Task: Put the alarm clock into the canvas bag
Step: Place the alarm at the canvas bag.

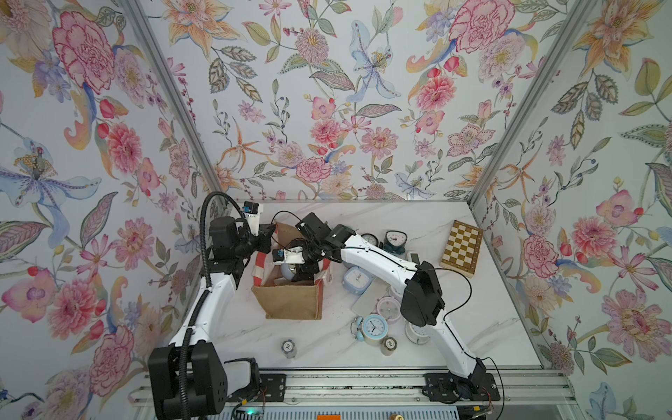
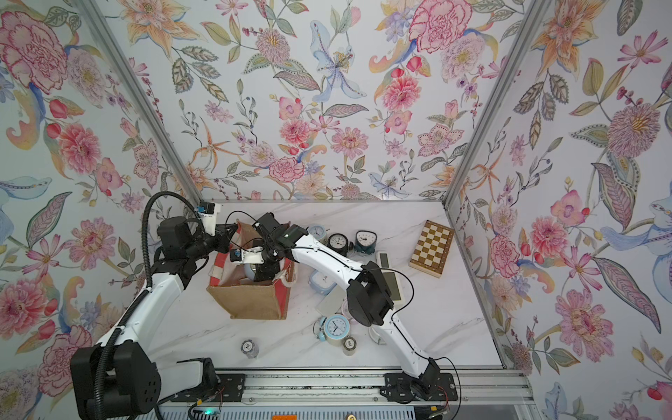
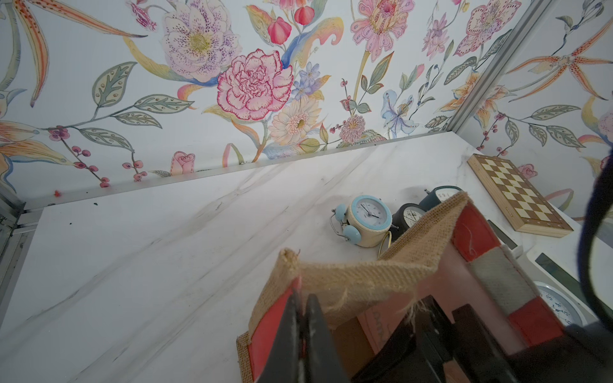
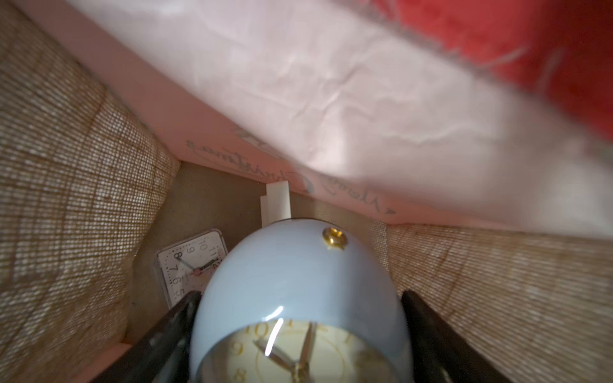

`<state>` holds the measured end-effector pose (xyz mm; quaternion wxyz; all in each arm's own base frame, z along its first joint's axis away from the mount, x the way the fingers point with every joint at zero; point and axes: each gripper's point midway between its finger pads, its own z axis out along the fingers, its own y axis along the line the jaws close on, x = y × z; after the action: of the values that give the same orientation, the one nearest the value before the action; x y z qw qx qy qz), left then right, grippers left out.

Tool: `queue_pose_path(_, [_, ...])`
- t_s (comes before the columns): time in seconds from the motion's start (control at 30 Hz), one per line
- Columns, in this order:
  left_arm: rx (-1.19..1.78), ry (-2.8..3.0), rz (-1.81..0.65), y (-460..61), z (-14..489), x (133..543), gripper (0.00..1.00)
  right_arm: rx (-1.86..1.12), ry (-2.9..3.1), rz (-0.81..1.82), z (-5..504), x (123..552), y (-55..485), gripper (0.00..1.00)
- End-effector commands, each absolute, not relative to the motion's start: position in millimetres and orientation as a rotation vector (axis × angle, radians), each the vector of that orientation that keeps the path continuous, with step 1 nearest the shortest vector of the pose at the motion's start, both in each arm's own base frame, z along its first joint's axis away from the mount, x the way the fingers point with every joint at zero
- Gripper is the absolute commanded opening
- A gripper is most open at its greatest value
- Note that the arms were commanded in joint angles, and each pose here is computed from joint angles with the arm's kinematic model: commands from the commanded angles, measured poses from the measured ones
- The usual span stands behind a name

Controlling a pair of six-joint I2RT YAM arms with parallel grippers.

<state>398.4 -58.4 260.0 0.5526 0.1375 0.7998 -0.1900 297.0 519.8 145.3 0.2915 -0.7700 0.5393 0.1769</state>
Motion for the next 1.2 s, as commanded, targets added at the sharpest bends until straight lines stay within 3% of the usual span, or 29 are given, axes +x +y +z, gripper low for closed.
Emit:
queue_pose_path(0.0, [0.340, 1.857, -0.458, -63, 268, 394, 0.02, -2.190, 1.520, 0.417, 112, 284, 501, 0.52])
queue_pose_path(0.33, [0.351, 1.864, -0.494, -67, 265, 395, 0.05, -2.371, 1.709, 0.331, 60, 268, 461, 0.55])
queue_pose_path(0.5, [0.320, 1.892, -0.466, -61, 257, 399, 0.06, -2.424, 1.764, 0.309, 59, 260, 444, 0.62])
queue_pose_path(0.7, [0.284, 2.007, -0.355, -45, 234, 406, 0.09, -2.358, 1.773, 0.323, 82, 262, 451, 0.88])
queue_pose_path(0.83, [0.289, 2.014, -0.398, -50, 229, 406, 0.11, -2.292, 1.740, 0.373, 109, 263, 462, 0.99])
queue_pose_path(1.17, [0.310, 2.021, -0.431, -58, 225, 408, 0.12, -2.163, 1.688, 0.426, 164, 265, 472, 0.99])
